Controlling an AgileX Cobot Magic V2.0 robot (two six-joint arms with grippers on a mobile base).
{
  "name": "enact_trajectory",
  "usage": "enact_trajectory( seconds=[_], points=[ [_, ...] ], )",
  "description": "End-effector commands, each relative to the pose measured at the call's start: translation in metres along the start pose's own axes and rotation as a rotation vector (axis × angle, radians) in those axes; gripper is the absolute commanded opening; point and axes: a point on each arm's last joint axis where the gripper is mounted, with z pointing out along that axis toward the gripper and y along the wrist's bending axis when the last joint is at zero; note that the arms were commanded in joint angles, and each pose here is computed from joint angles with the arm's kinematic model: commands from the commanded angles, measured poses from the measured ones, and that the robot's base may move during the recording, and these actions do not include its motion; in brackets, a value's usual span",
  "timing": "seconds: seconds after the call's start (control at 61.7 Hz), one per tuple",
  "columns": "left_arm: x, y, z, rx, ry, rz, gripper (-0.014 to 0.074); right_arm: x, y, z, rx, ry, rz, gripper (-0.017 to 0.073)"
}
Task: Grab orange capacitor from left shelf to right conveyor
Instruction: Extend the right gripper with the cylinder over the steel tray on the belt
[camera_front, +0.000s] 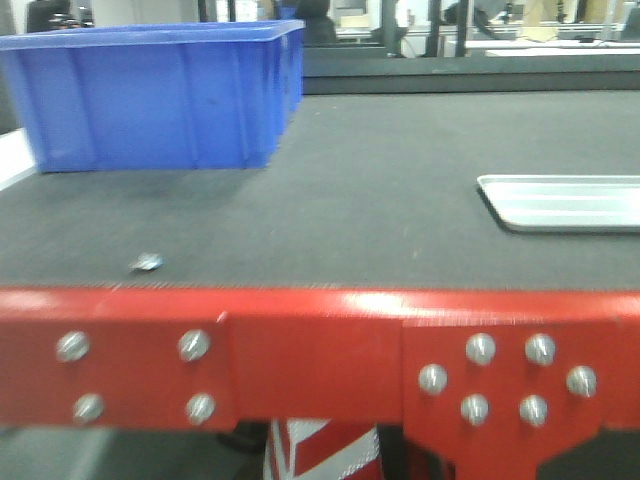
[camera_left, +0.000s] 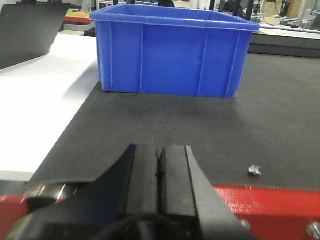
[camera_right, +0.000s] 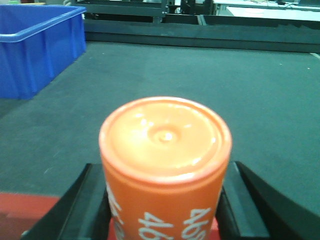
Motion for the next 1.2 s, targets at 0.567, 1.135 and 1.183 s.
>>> enact_trajectory(
  seconds=[0.567,1.135,1.183],
  points=[
    [-0.0114,-0.0011,-0.0023,0.013,-0.115,-0.002,-0.0105,-0.0174,-0.0001,-0.0028,0.004,-0.111,-0.012,0.0158],
    [-0.0114,-0.0011,-0.0023,0.013,-0.115,-0.002,-0.0105,-0.0174,-0.0001,-0.0028,0.004,-0.111,-0.012,0.0158],
    [-0.0114,-0.0011,-0.0023,0.013,-0.115,-0.002,-0.0105,-0.0174,-0.0001,-0.0028,0.004,-0.111,-0.012,0.0158]
  ],
)
